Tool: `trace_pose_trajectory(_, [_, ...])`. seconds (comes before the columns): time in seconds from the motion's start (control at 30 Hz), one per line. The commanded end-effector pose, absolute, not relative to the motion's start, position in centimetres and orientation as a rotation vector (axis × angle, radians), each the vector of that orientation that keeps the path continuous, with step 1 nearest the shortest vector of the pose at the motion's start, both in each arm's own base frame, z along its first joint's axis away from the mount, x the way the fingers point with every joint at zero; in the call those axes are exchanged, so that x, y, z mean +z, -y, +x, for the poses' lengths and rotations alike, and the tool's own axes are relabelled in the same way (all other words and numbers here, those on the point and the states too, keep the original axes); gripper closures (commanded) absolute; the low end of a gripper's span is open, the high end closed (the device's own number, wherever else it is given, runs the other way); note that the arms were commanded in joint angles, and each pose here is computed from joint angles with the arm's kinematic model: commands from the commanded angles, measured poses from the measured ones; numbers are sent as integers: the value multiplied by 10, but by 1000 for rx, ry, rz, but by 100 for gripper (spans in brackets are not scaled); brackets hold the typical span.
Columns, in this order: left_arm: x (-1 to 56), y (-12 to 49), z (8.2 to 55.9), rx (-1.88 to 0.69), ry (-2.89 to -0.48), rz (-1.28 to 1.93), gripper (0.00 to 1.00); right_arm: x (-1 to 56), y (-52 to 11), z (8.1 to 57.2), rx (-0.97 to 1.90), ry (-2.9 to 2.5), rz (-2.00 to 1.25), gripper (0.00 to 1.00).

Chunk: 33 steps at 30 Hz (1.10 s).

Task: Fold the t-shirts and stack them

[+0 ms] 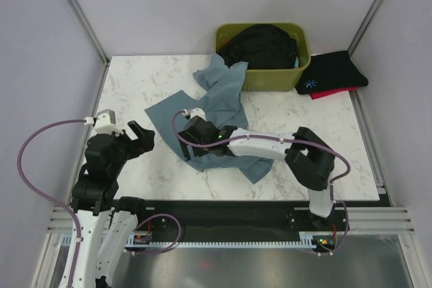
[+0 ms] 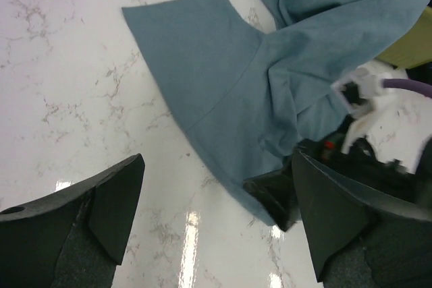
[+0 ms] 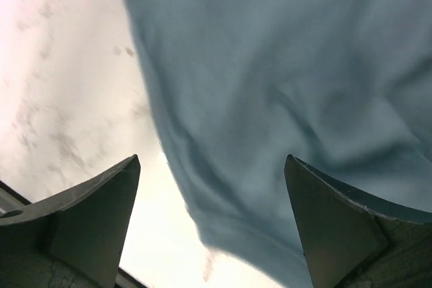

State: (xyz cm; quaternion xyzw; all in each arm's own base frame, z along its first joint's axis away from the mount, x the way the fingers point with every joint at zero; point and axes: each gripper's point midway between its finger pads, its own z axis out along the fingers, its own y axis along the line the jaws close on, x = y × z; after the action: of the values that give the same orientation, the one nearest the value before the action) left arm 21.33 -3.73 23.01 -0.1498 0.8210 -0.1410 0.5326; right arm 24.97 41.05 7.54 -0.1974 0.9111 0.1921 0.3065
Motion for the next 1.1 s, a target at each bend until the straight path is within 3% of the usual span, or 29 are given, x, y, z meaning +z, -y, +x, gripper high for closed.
trace_pose_trajectory(0.0, [245,28,214,-297,-1882,-363,2,69,-458,261,565,-2388,-553,4])
trace_pose_trajectory(0.13, [246,29,212,-299,-1878,-354,2,27,-463,256,494,-2461,-583,6])
trace_pose_trajectory(0.23, [246,30,212,-304,-1879,-343,2,2,-432,247,382,-2519,-550,7])
trace_pose_trajectory(0.53, [245,34,215,-320,-1894,-327,2,-25,-243,182,72,-2692,-184,5])
trace_pose_trajectory(0.67, [246,34,215,-326,-1894,-324,2,10,-191,175,205,-2598,258,4])
trace_pose_trajectory(0.8, [244,34,217,-334,-1897,-339,2,53,-154,185,212,-2395,462,4])
trace_pose_trajectory(0.93, [238,41,221,-365,-1940,-324,3,111,-160,202,217,-2301,306,12])
trace_pose_trajectory(1.07, [234,44,223,-374,-1961,-317,4,137,-210,207,96,-2269,55,10])
